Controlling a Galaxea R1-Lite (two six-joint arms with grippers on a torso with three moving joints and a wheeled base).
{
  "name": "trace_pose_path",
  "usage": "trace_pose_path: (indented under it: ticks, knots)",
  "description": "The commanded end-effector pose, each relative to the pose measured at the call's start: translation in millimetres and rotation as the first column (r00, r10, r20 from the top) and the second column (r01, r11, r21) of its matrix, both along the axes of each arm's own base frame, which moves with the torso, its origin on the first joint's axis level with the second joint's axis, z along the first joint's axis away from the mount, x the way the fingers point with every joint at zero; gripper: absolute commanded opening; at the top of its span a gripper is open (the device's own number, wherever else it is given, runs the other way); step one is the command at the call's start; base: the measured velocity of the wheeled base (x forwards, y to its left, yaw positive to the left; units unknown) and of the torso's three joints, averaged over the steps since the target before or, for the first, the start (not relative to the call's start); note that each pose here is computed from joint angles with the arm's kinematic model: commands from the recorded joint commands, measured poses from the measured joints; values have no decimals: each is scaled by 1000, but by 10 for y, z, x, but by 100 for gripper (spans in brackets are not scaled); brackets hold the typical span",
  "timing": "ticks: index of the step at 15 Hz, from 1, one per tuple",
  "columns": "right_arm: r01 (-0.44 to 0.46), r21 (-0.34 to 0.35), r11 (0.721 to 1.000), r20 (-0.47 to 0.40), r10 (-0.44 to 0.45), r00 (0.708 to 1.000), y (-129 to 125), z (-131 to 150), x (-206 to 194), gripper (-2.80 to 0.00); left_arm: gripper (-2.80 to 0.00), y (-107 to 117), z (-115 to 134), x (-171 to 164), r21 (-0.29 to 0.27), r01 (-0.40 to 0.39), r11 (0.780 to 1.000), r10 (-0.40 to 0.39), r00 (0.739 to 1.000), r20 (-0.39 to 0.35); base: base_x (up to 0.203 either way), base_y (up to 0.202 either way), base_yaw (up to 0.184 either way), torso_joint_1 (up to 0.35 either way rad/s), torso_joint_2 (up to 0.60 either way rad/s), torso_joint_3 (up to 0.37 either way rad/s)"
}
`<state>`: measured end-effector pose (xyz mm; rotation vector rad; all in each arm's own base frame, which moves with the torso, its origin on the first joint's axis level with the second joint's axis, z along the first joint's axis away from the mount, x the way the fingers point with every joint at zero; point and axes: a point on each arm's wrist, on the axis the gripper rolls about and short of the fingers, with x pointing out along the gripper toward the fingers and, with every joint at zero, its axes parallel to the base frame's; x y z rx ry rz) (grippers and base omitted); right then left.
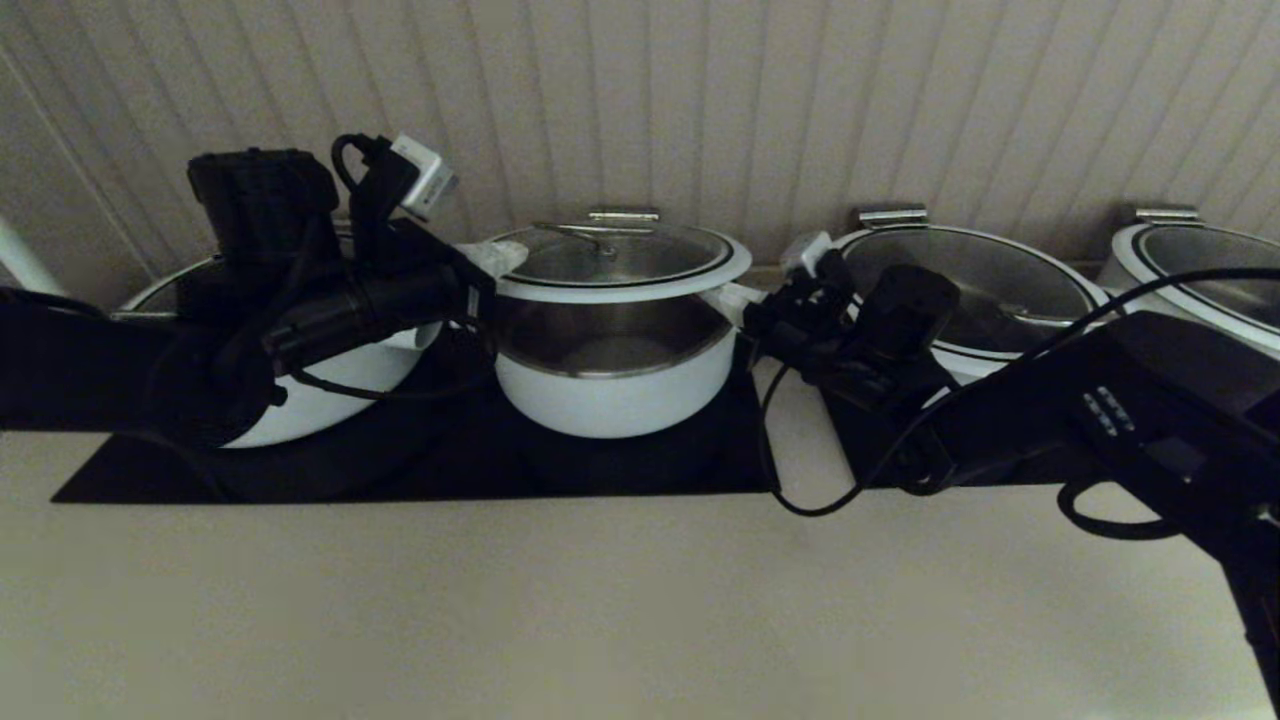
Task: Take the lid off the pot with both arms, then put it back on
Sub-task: Hold the pot lid with the right arm, then open the pot lid completely
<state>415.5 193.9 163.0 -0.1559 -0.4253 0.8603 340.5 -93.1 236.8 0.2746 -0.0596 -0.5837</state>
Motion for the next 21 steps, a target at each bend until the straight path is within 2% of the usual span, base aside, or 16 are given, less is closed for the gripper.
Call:
trace_pose_path:
  ticks: [1,9,13,21]
  knots:
    - [1,4,1000,13,-1,1000,-10,39,4,-280,-280,36,31,-133,0,1,1000,-1,1000,4,0,0,0,0,0,0]
    - [24,12,1000,18,-24,1000,-32,60,17,-280,-280,90,-261,-422,24,15,1000,-13,995,-101,0,0,0,0,0,0]
    - [23,13,1000,19,-23,1000,-27,67,11,-280,-280,61,-334,-347,31,18,999,-14,993,-118,0,0,0,0,0,0]
    - [21,12,1000,18,-21,1000,-19,60,11,-280,-280,-20,-308,-49,22,10,1000,-8,996,-89,0,0,0,0,0,0]
